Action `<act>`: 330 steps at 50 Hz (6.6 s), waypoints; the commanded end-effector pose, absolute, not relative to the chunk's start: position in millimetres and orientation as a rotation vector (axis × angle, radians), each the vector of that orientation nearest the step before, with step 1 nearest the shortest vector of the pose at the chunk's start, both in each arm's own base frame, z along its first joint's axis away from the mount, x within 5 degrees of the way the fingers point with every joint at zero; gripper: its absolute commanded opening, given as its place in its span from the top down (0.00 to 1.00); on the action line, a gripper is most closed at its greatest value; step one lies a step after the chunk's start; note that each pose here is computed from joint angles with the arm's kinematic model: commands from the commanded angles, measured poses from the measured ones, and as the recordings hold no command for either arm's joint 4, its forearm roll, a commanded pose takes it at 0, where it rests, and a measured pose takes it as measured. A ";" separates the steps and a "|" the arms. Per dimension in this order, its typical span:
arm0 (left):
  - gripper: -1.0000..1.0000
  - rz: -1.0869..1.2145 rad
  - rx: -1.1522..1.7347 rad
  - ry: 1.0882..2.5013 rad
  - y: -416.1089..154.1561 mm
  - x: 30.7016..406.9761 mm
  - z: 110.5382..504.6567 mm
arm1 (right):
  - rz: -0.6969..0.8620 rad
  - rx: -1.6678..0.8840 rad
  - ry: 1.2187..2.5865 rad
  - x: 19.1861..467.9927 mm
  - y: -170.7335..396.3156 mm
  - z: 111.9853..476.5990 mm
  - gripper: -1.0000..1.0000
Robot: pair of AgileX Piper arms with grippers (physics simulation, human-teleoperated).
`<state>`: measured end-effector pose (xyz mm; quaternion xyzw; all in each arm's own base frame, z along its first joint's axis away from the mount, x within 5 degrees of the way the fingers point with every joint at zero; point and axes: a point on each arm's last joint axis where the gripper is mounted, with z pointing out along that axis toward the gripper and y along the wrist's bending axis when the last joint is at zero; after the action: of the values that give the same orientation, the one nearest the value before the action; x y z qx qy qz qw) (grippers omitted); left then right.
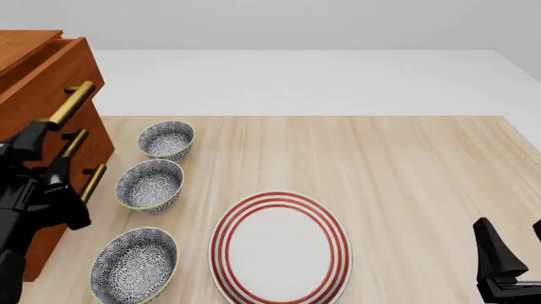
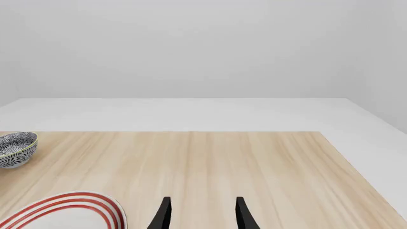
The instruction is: Open the top drawer of the cabinet.
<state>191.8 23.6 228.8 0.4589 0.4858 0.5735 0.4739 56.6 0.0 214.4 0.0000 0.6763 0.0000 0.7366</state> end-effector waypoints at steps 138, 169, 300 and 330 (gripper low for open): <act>0.00 0.260 0.173 1.643 7.3 110.6 491.2 | 0.000 0.000 1.485 56.6 0.0 214.4 0.00; 0.00 0.129 0.018 1.799 10.0 124.2 481.4 | 0.000 0.000 1.485 56.6 0.0 214.4 0.00; 0.00 0.142 -0.154 2.032 42.8 224.4 402.5 | 0.000 0.000 1.485 56.6 0.0 214.4 0.00; 0.00 0.117 -0.146 2.073 40.0 238.8 379.8 | 0.000 0.000 1.485 56.6 0.0 214.4 0.00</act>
<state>233.2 39.9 388.3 -0.0588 0.8556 0.0519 0.5117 56.6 0.0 214.4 0.0000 0.6763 0.0000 0.7367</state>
